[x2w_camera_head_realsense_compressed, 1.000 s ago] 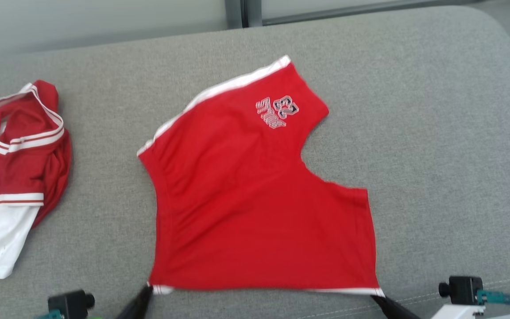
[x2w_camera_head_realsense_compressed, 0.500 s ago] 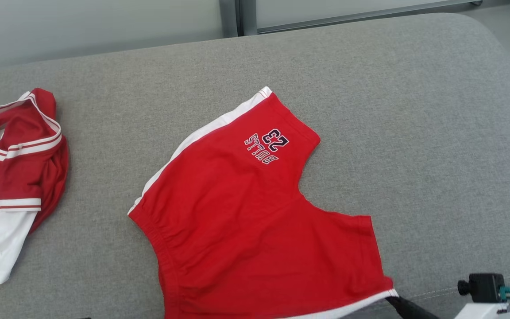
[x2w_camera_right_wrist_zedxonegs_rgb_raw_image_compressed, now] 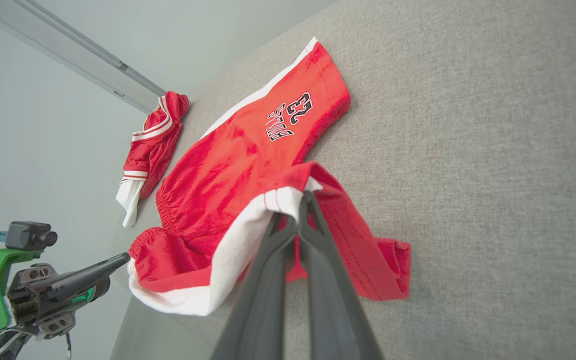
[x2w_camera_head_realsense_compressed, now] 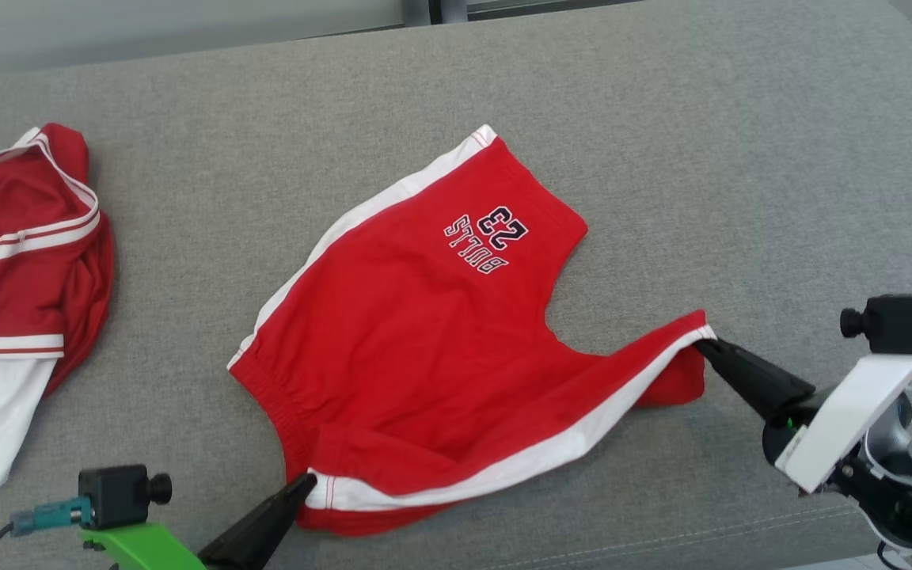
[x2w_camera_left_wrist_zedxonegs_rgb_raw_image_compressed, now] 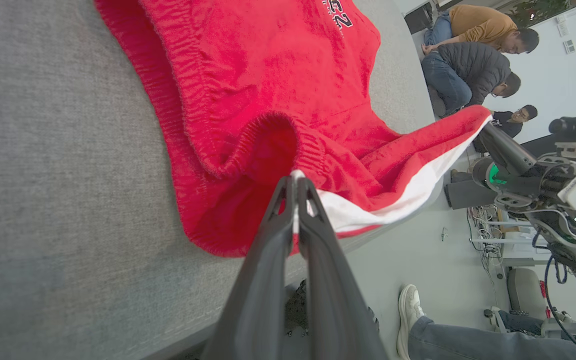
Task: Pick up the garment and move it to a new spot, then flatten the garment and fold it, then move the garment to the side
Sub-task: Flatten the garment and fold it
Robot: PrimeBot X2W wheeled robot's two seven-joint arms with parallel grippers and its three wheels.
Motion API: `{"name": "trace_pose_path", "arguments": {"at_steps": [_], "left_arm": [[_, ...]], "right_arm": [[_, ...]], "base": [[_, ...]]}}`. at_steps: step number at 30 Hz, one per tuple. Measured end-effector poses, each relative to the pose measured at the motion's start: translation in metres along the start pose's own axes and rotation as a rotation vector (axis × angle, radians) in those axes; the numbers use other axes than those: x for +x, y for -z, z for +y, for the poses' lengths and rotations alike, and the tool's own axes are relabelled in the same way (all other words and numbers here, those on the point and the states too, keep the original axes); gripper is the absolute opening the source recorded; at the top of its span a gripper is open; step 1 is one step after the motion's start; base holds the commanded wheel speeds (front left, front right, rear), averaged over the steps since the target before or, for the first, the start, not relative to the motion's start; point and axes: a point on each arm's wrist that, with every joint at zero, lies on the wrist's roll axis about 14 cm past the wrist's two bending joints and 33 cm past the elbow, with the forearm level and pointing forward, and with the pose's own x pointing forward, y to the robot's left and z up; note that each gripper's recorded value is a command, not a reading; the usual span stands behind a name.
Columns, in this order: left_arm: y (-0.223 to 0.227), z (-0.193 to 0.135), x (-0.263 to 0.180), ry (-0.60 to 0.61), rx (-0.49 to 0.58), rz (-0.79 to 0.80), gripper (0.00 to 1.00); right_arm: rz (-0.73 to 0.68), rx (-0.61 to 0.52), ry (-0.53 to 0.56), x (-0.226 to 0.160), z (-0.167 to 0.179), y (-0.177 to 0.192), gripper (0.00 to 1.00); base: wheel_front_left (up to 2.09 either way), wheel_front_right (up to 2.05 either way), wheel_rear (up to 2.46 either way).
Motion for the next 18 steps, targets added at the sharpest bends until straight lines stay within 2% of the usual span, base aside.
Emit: {"name": "trace_pose_path", "arguments": {"at_steps": [9, 18], "left_arm": [[-0.057, -0.014, 0.014, 0.035, 0.027, -0.065, 0.00], [-0.102, -0.003, 0.025, -0.029, 0.051, -0.122, 0.00]], "right_arm": [[-0.033, -0.159, -0.020, 0.055, -0.005, -0.068, 0.00], [0.043, -0.221, -0.028, 0.113, -0.017, -0.082, 0.00]], "base": [[0.00, 0.00, 0.00], [0.00, 0.00, 0.00]]}}
